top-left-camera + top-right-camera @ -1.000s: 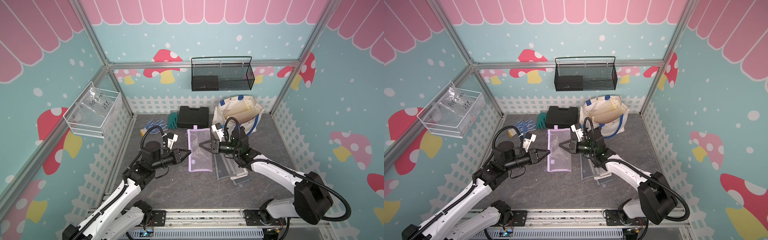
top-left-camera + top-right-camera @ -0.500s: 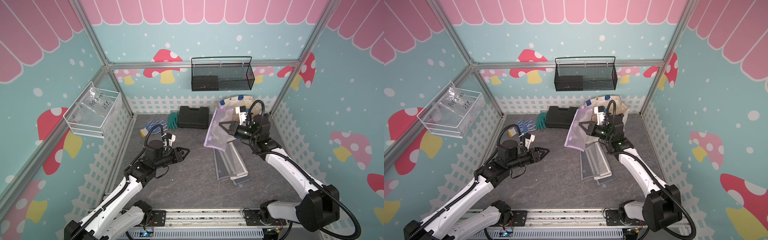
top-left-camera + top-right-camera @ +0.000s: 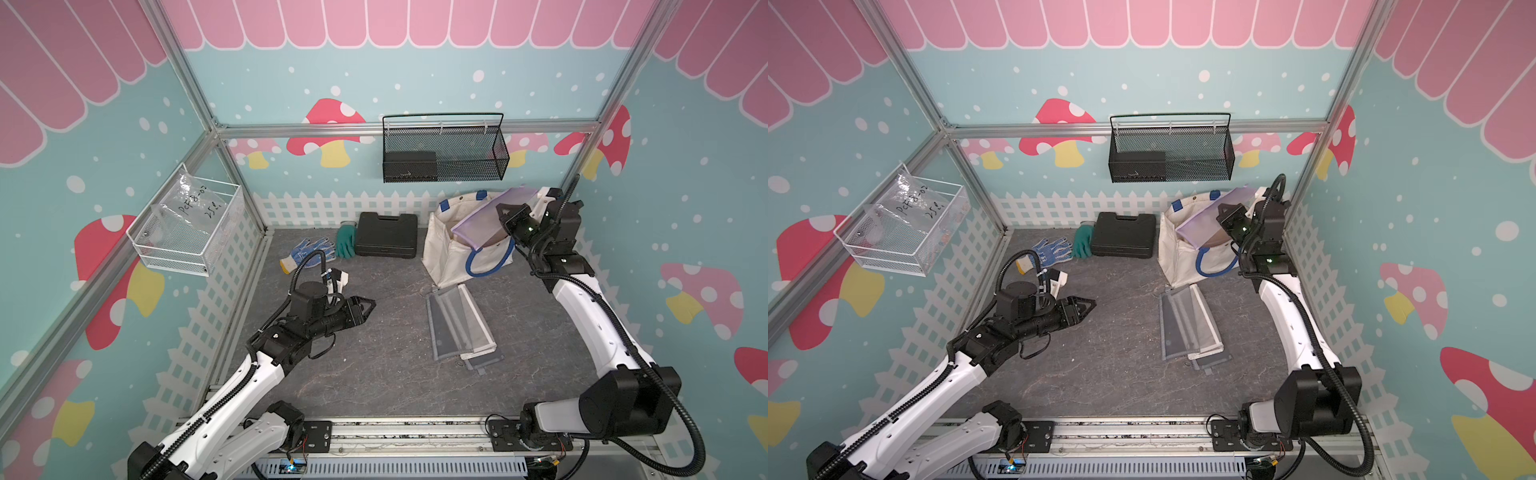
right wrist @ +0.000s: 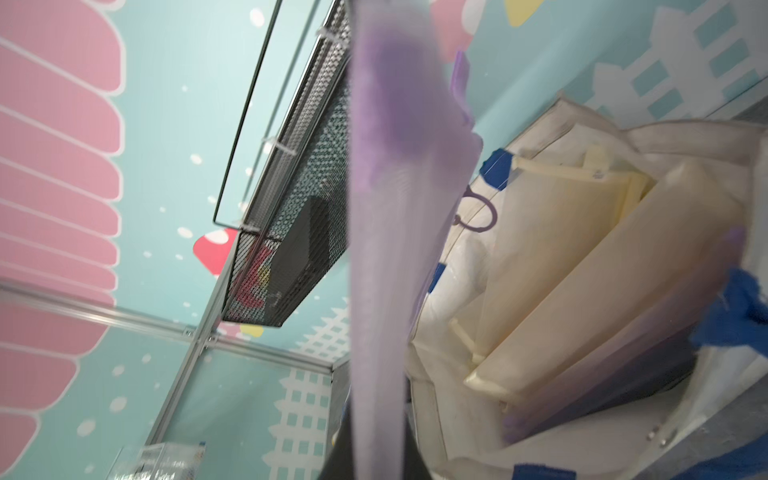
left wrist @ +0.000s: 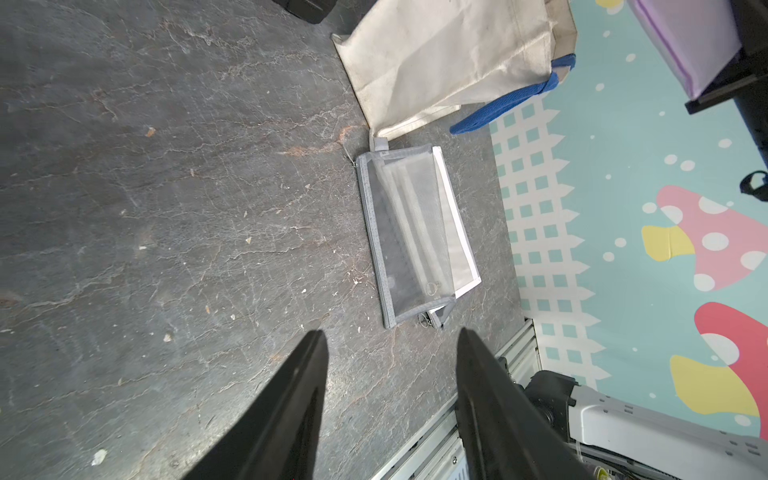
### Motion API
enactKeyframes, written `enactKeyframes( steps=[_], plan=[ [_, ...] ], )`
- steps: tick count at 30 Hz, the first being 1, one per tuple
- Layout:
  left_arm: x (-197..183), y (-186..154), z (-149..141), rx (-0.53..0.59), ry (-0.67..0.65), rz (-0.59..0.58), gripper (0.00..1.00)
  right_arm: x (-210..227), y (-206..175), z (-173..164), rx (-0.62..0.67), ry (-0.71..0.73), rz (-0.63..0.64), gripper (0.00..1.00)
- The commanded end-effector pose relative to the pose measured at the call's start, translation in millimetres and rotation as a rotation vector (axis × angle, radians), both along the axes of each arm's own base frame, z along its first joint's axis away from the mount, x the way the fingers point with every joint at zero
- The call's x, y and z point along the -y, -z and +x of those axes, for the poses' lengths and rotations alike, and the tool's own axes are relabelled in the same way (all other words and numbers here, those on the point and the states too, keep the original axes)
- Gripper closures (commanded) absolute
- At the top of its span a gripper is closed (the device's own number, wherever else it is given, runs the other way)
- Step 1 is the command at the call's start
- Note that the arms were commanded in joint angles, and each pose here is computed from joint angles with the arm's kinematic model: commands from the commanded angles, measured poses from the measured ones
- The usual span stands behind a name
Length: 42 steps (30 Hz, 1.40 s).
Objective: Put the pencil pouch into the canvas bag
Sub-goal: Place the pencil pouch in the canvas bag.
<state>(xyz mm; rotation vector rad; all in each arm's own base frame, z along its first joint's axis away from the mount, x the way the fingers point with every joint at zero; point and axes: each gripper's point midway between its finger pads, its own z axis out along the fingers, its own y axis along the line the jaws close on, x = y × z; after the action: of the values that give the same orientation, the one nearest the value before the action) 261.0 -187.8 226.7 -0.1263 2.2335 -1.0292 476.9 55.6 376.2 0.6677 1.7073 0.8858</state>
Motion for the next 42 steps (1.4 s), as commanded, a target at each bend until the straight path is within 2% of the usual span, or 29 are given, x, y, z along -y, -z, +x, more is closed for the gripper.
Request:
enactKeyframes(
  steps=[1,11,20,27,35,39,42],
  plan=[
    [-5,-12,2,0.045,-0.013,0.01,0.48,19,11,14,-0.06,0.118,0.032,1.0],
    [-5,-14,2,0.053,-0.016,0.008,0.48,19,59,61,-0.176,0.157,0.039,1.0],
    [-8,-15,3,0.057,-0.03,0.012,0.48,-2,107,90,-0.258,0.081,0.039,0.99],
    [-11,-14,4,0.058,-0.053,0.02,0.48,-6,128,81,-0.286,0.04,0.014,0.76],
    [-10,-11,9,0.057,-0.062,0.016,0.48,-6,89,63,-0.199,-0.026,-0.076,0.37],
    [-8,-8,12,0.055,-0.06,0.013,0.48,-5,70,51,-0.174,-0.058,-0.116,0.27],
    [-9,-3,13,0.039,-0.059,0.032,0.48,-5,59,41,-0.162,-0.083,-0.137,0.25]
  ],
)
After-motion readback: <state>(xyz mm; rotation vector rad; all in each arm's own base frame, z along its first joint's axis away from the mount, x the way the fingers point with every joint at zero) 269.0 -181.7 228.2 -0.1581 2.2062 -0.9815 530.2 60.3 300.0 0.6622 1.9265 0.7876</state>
